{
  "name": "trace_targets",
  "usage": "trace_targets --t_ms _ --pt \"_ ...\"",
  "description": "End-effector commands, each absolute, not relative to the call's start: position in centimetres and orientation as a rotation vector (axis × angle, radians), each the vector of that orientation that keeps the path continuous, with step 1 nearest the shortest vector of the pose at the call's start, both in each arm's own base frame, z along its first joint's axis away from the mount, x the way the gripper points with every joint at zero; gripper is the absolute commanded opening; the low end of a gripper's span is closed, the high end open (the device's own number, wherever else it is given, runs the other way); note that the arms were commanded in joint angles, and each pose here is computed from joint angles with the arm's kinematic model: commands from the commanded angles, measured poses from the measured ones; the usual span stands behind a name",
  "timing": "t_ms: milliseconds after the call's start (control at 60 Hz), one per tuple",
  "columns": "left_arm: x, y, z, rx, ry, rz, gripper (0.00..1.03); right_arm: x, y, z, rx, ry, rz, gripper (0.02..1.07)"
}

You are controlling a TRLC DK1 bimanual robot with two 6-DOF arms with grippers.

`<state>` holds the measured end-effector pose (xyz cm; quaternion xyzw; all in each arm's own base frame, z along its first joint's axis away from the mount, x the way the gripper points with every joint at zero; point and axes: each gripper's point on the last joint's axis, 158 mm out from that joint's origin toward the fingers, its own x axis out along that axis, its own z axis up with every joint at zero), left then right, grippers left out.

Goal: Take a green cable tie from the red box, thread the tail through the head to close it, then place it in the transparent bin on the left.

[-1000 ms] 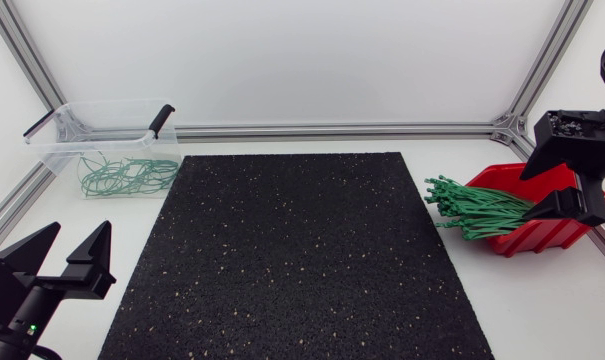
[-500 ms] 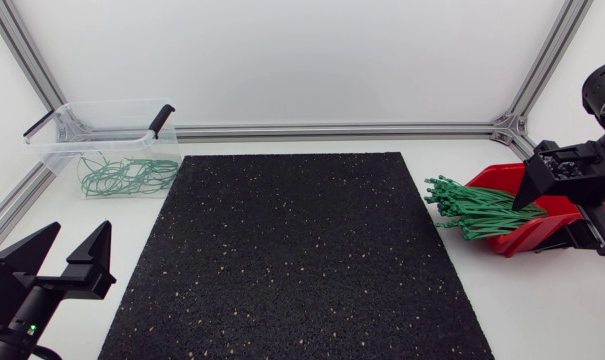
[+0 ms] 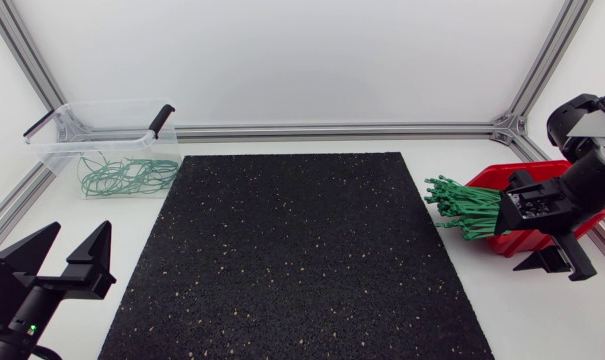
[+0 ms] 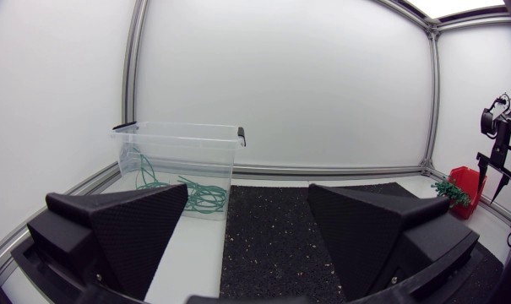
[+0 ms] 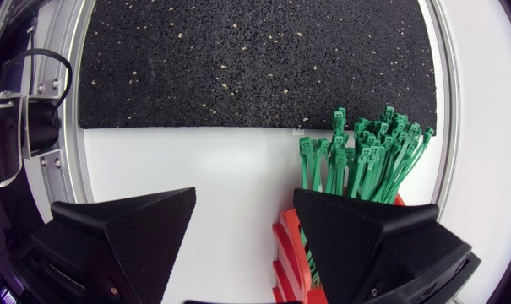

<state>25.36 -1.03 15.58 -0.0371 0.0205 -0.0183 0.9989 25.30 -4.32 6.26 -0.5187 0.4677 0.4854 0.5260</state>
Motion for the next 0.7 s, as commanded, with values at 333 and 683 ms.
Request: trace_targets --t_ms 333,683 --pt "25.4 -1.1 13.1 -0.072 0.102 -0.039 0.99 25.1 -3.8 2.6 -1.256 1.174 1.185 0.87" --pt "25.4 -1.1 13.1 -0.071 0.102 -0.039 0.99 27.0 -4.1 1.9 -1.292 1.165 1.119 0.87"
